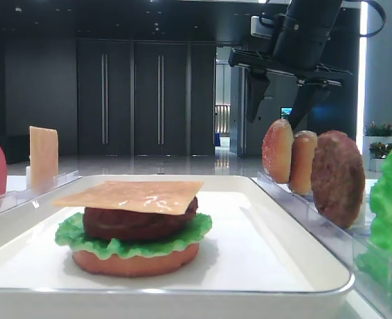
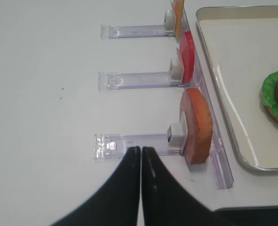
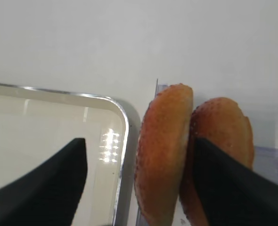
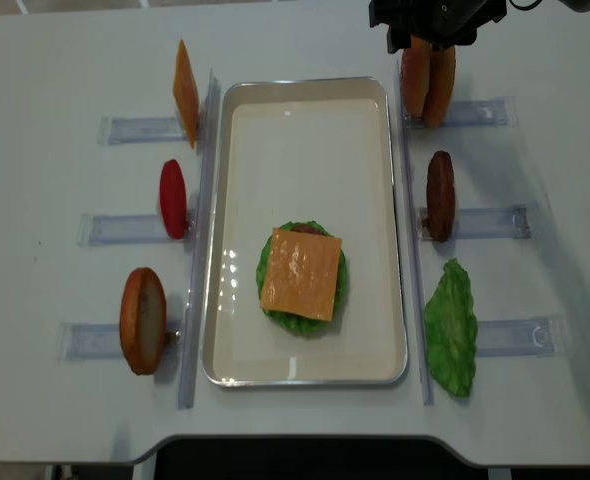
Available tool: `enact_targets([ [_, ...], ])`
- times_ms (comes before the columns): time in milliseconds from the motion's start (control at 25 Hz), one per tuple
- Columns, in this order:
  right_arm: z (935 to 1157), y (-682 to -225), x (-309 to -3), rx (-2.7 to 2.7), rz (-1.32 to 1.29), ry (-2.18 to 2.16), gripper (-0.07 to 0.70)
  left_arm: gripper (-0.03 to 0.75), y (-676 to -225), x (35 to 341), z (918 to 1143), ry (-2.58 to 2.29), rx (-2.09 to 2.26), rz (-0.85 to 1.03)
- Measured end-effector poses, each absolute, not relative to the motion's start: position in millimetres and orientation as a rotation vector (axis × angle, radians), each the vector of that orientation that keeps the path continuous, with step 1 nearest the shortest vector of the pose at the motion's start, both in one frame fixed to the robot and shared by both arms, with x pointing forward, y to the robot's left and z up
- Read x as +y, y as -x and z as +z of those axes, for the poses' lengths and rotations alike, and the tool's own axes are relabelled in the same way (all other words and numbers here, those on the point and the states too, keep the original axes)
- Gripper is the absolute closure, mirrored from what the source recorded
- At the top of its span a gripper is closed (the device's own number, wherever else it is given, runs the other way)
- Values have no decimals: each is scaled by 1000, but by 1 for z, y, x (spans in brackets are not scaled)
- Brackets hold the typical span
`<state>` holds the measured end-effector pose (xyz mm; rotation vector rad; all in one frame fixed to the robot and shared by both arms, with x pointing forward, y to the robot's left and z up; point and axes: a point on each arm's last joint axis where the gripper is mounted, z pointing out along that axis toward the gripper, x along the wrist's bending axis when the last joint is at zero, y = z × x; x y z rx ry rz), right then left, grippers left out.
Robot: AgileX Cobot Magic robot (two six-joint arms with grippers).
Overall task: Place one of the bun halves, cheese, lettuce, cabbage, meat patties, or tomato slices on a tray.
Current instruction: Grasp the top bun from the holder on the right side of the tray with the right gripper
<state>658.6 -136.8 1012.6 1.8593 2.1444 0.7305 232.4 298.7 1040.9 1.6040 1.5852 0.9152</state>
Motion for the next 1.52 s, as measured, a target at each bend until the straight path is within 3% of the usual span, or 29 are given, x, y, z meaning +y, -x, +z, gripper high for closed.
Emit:
enact_targets([
  [520, 1013, -659, -137, 2140, 738, -1856, 174, 716, -232, 299, 1041, -1604, 1585, 915],
  [920, 1000, -662, -134, 2150, 728, -1888, 186, 716, -232, 299, 1041, -1604, 1585, 915],
  [1080, 1000, -663, -134, 2146, 733, -1882, 265, 716, -232, 299, 1041, -1604, 1585, 915],
  [1280, 1000, -664, -135, 2145, 724, -1863, 420, 716, -232, 299, 1041, -1604, 1585, 915],
  [1520, 1000, -663, -135, 2146, 719, -1862, 447, 716, -232, 299, 1041, -1604, 1585, 915],
])
